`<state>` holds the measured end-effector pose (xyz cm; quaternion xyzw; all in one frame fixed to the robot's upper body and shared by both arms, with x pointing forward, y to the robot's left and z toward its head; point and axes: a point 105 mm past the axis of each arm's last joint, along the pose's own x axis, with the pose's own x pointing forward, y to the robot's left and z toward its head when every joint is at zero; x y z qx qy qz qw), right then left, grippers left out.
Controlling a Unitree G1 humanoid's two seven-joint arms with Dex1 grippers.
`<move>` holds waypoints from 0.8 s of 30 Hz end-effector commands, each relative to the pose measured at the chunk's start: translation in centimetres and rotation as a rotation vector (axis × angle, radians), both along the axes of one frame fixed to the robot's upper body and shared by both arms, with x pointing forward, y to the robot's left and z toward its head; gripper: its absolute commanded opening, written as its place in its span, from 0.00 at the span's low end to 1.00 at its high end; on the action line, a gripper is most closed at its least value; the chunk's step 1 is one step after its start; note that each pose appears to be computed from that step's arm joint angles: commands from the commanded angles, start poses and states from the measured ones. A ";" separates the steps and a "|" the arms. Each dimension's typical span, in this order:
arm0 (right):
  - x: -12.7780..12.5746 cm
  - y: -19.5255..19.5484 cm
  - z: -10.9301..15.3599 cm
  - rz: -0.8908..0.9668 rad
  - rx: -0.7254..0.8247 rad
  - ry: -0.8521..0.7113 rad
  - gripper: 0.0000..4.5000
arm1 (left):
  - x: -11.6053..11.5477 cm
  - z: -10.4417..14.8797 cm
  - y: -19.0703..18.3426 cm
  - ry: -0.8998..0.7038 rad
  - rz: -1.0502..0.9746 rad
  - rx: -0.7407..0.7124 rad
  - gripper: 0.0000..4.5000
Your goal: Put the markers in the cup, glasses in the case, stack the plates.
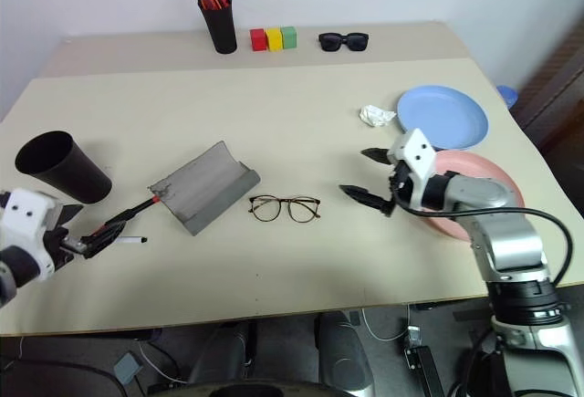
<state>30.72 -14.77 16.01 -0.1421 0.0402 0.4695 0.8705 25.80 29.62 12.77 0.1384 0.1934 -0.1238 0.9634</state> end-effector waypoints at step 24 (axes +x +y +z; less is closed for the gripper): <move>-4.0 10.3 1.3 0.217 0.101 -0.094 1.00 | 6.3 -1.0 0.1 0.143 -0.047 0.163 0.01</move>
